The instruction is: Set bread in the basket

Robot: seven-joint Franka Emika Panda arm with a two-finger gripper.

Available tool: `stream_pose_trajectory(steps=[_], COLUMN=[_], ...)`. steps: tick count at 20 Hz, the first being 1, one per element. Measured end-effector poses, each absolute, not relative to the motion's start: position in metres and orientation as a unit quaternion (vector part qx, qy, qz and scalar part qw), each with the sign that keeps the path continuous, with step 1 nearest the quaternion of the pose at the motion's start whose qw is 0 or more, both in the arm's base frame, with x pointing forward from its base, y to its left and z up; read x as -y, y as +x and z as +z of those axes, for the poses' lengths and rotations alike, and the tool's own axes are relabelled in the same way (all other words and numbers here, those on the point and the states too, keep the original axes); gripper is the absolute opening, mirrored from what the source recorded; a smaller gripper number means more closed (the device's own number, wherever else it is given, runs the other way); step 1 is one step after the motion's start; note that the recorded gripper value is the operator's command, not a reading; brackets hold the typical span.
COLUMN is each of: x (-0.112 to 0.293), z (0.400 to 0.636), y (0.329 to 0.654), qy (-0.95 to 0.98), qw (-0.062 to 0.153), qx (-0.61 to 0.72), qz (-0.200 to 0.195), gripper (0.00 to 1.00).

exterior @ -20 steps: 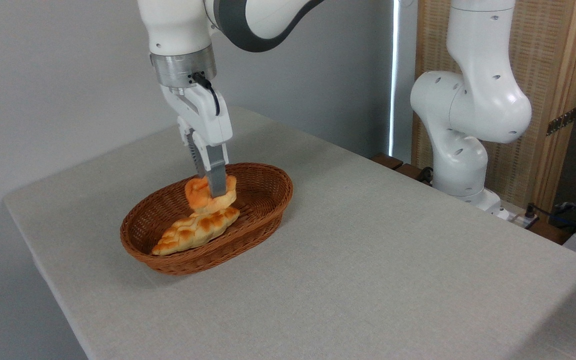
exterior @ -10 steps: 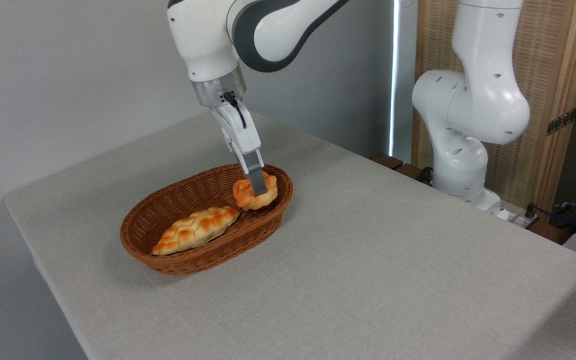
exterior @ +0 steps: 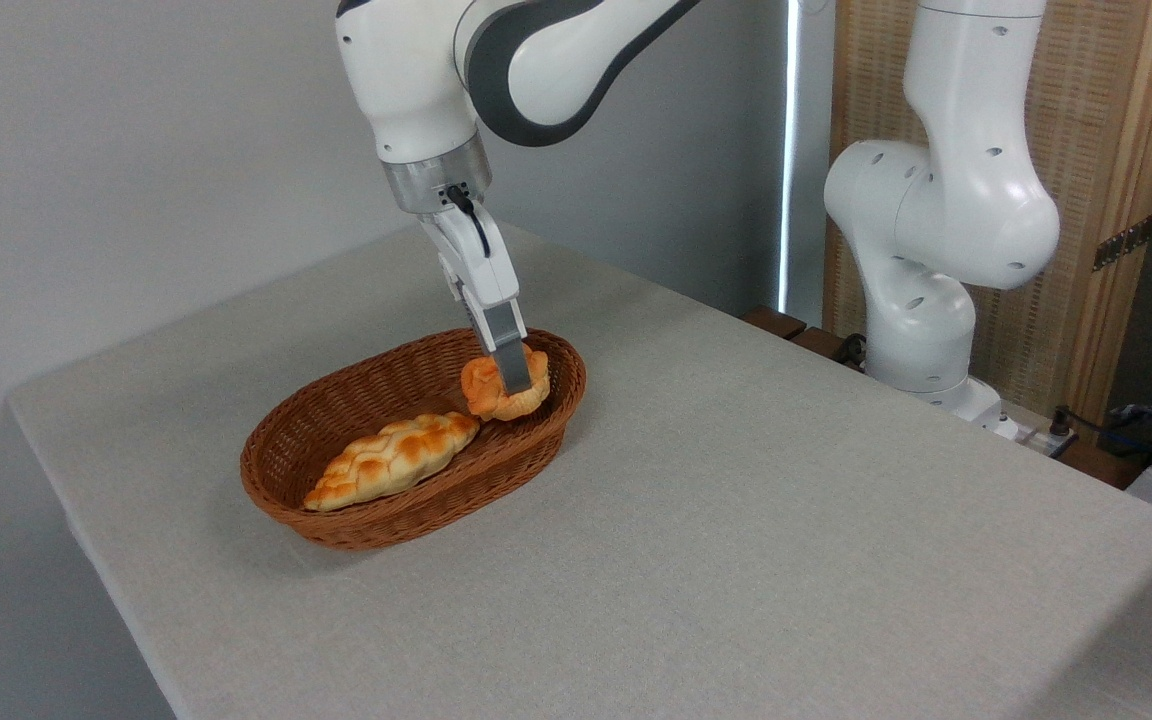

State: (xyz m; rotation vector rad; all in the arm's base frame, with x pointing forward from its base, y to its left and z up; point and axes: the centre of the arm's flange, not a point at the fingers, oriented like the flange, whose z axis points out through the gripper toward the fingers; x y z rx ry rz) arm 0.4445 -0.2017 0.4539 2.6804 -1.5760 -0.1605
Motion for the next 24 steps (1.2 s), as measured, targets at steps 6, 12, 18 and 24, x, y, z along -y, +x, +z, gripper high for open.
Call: stream_pose_trajectory(steps=[6, 12, 18, 24], x=[0.203, 0.203, 0.194, 0.142], z=[0.458, 0.458, 0.480, 0.550], y=[0.450, 0.450, 0.461, 0.502], qy=[0.867, 0.867, 0.875, 0.904], qw=[0.027, 0.027, 0.023, 0.023], qx=[0.497, 0.496, 0.484, 0.422], qz=[-0.026, -0.026, 0.000, 0.059], gripper=[1.00, 1.00, 1.00, 1.00])
